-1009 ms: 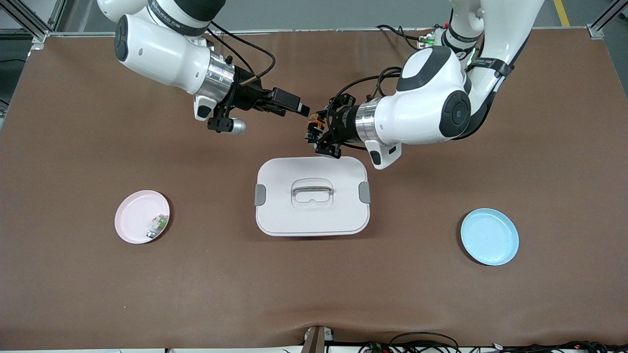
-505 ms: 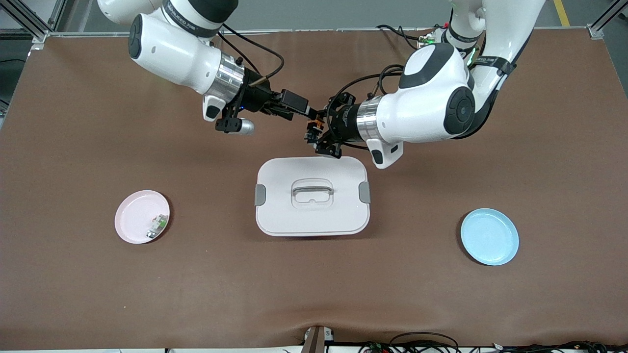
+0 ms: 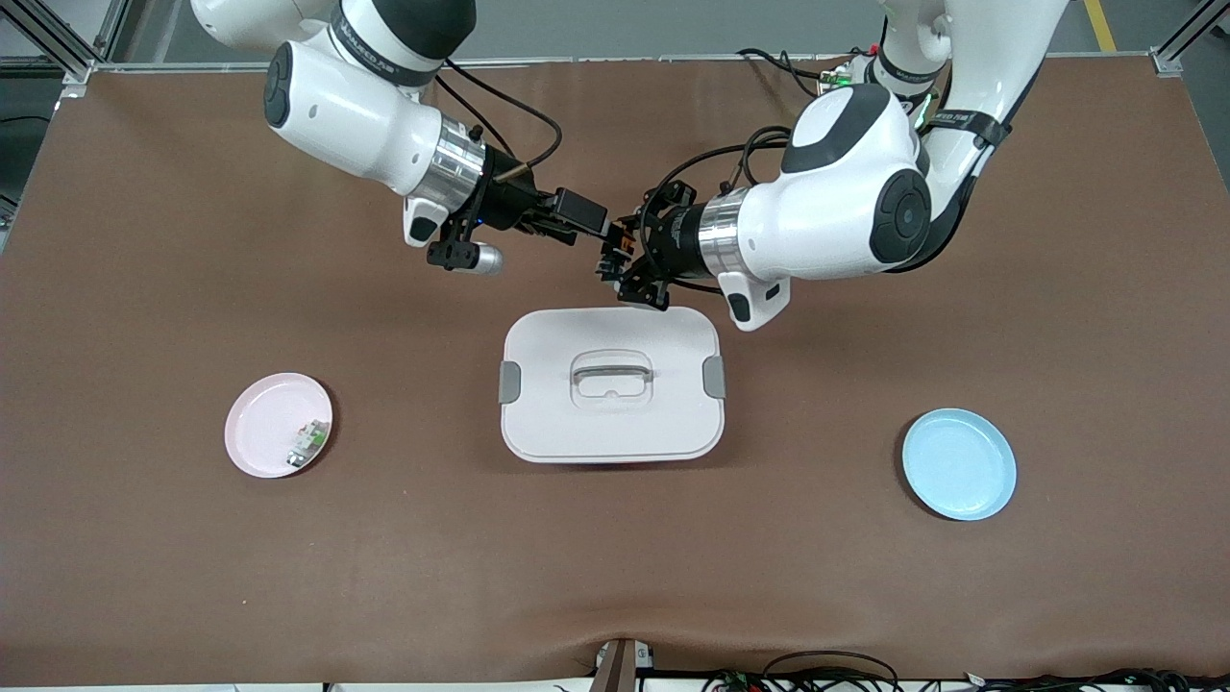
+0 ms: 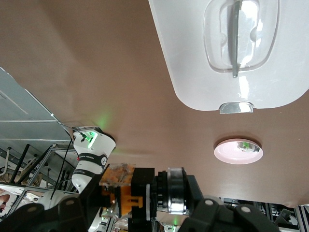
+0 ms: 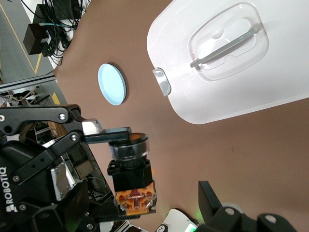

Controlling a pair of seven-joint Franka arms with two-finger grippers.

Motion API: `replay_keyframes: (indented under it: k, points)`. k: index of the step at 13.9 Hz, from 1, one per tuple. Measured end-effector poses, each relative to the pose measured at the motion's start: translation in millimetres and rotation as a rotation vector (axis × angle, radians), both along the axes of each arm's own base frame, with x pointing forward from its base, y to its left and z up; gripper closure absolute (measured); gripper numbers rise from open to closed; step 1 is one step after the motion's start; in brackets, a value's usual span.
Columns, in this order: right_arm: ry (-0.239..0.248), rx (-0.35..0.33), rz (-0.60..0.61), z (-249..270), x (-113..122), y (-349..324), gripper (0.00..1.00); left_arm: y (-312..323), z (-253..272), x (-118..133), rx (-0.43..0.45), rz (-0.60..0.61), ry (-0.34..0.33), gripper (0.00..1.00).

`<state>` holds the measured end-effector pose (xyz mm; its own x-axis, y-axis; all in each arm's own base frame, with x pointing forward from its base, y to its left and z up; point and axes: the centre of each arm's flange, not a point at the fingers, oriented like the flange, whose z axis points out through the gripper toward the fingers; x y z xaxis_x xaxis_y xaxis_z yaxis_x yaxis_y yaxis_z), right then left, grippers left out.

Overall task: Transfer orange switch to right arm and place
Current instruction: 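Close the right gripper on the orange switch held by the left gripper, then open the left gripper and pull the right gripper away with the switch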

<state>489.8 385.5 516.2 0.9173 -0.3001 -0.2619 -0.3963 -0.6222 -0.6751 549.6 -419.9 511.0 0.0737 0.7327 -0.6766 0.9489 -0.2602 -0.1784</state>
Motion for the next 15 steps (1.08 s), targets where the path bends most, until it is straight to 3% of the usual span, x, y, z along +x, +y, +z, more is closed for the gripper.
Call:
replay_keyframes:
  k: [15]
  points:
    - [-0.003, -0.008, 0.016, -11.1, -0.2, 20.7, 0.00, 0.3, 3.2, 1.0, -0.004, 0.002, -0.005, 0.28]
